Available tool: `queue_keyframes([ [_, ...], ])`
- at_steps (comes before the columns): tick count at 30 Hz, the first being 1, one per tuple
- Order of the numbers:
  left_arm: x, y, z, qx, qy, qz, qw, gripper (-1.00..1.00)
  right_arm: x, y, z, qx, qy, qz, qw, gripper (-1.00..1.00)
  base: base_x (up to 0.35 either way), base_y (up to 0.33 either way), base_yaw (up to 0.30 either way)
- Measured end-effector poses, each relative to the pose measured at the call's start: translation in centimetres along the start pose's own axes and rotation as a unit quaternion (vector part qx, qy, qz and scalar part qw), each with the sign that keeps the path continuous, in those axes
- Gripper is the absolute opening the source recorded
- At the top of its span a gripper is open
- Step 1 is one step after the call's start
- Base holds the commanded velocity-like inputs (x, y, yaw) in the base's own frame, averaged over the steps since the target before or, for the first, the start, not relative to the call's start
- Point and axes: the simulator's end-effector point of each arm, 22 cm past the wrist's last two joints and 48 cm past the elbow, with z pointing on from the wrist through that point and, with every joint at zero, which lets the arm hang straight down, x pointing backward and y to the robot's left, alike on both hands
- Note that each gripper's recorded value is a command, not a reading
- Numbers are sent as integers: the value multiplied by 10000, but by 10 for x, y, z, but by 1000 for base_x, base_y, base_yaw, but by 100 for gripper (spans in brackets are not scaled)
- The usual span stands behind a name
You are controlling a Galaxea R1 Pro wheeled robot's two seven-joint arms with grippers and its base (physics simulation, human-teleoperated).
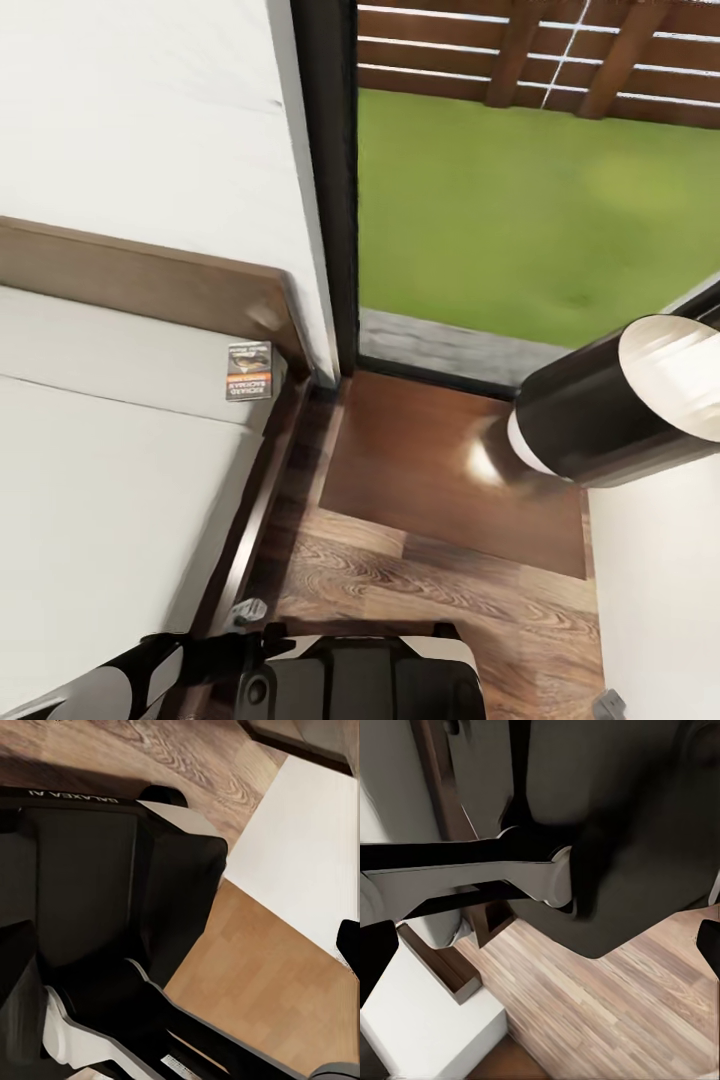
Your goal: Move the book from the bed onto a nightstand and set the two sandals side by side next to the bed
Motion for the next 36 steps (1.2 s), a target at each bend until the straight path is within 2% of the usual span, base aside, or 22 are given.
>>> queue_keyframes([
  [10, 3, 0, 0, 0, 14, -12, 10000, 100, 0, 0, 0, -5, -1, 1, 10000, 100, 0, 0, 233],
  [27, 3, 1, 1, -3, 15, -6, 10000, 100, 0, 0, 0, -5, 0, -1, 10000, 100, 0, -5, 12],
  [30, 0, 1, 1, -4, -53, 75, 10000, 100, 0, 0, 0, -5, -1, -2, 10000, 100, 0, -184, 0],
  [32, -6, 0, 0, -3, -192, 230, 9996, 100, 0, 0, 0, -6, -1, -2, 10000, 100, 0, -257, 0],
  [36, -5, 1, 0, -6, -208, 259, 9994, 100, 0, 0, 0, -7, 1, -2, 10000, 100, 0, -226, 0],
])
